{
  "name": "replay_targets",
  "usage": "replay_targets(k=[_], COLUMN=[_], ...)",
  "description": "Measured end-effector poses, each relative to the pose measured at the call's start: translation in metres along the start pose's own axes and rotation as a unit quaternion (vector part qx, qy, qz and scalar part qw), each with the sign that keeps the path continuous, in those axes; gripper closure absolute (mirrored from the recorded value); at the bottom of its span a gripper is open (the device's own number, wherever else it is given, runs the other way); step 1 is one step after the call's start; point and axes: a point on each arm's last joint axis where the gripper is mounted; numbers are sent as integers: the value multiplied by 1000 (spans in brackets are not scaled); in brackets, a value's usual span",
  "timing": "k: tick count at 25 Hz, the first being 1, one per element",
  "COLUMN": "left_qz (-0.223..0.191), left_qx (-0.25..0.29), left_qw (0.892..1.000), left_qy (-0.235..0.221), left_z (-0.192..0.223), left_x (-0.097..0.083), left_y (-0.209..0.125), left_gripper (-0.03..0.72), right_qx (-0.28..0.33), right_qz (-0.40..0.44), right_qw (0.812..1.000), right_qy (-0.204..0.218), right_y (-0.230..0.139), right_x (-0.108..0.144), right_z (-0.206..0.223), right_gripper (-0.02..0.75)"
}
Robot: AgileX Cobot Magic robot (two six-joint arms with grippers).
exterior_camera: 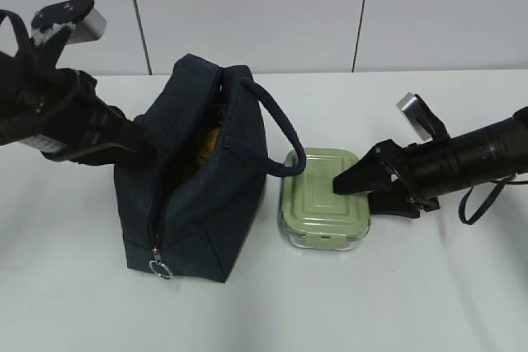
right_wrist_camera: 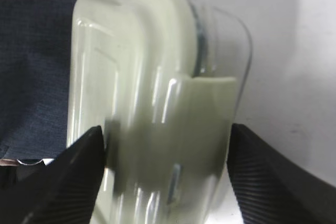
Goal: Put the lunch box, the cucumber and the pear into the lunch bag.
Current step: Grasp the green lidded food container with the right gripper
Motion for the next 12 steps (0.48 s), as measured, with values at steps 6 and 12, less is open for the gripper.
replay_targets(k=[6,12], left_qz=[0,0], left_qx=[0,-1], left_qw=[1000,1000], left_qy=[0,1], left_z=[0,0], left_x=[0,0], left_y=[0,0], left_gripper=[687,687], right_qx=[1,0], right_qz=[-4,1], right_qw=[1000,1000], right_qy=[3,12], right_y=[0,0], right_x=[3,4], right_z=[3,3], right_gripper=[261,367])
Point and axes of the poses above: a point on each arm's last joint axis where the gripper is mounted, z pointing out along that axis toward the gripper, x along the wrist's bending axis when the last joint is at zero, y = z × x, and after that the axes turned 3 degrees about z, right-handed
